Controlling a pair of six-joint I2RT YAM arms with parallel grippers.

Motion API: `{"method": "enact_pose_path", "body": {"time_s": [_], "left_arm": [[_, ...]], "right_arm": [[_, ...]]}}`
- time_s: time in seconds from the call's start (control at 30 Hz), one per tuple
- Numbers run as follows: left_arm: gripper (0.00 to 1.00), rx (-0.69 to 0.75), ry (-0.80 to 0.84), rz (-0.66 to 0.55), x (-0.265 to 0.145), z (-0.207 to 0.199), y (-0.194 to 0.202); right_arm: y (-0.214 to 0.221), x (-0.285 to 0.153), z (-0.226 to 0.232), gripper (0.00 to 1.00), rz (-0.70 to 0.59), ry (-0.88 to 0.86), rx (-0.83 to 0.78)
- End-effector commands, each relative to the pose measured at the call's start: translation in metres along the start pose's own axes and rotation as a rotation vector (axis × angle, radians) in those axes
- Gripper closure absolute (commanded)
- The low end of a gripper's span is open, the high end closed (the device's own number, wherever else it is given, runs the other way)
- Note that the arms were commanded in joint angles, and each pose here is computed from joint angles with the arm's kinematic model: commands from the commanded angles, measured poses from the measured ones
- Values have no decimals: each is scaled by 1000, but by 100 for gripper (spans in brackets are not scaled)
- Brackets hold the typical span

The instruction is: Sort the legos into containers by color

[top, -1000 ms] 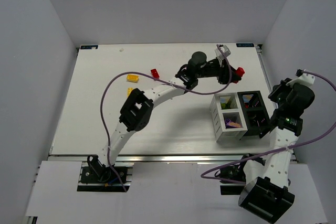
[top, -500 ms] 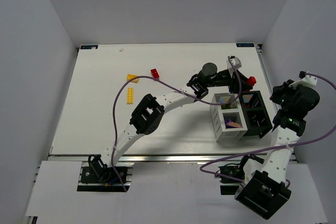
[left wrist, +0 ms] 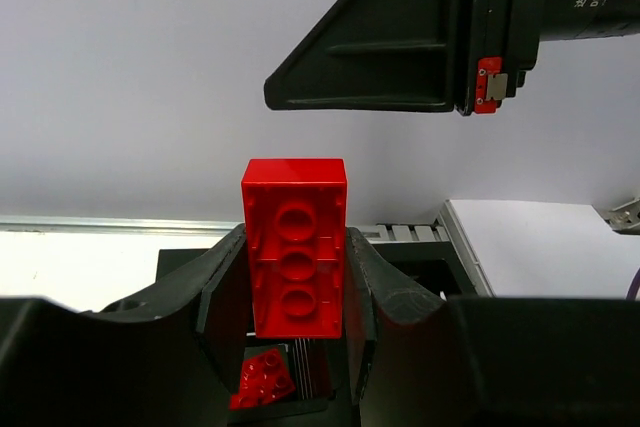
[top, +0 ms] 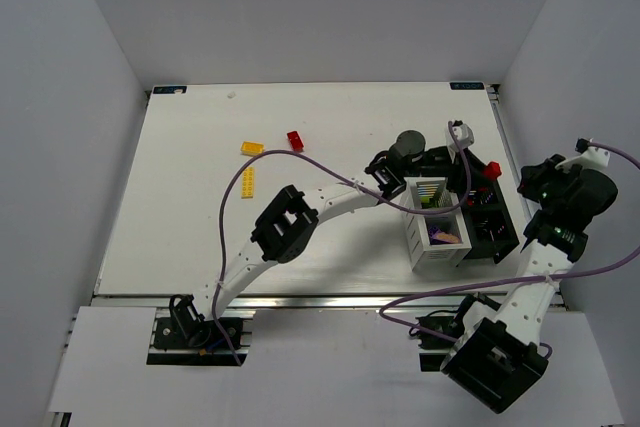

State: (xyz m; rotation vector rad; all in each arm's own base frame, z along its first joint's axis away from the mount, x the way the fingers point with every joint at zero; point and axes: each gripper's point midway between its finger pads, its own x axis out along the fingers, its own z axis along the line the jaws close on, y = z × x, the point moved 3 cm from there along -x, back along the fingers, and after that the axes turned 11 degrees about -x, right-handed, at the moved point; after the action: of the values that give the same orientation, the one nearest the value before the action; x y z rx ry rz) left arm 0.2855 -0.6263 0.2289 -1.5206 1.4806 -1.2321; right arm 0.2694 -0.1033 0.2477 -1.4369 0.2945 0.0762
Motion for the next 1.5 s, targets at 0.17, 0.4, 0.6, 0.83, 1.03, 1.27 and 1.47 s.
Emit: {"method": "enact_pose_path", "body": {"time_s": [0.17,0.4,0.6,0.83,1.03,1.27,1.47], "left_arm": [[97,10,-27,14,1,6,10],[96,4,-56,33,-2,13,21],[95,-1,-71,46,-4,15,27],[76,-3,-81,45,-5,16,27],[40,-2,-78,37,-3,14,21],[33,25,-77,2,2,9,-3],[45,54,-84,-55,2,-1,-33]], "right_arm": [[-7,-1,3,100,-48,-46,-14],[-5,0,4,100,-47,-60,-14],[-5,-1,3,100,-47,-60,-13],[-6,-1,2,100,-50,-62,-14],[-4,-1,4,100,-48,-78,-16],[-2,-2,11,100,-49,-129,-34],[-4,-7,26,100,-63,-234,-75]]}}
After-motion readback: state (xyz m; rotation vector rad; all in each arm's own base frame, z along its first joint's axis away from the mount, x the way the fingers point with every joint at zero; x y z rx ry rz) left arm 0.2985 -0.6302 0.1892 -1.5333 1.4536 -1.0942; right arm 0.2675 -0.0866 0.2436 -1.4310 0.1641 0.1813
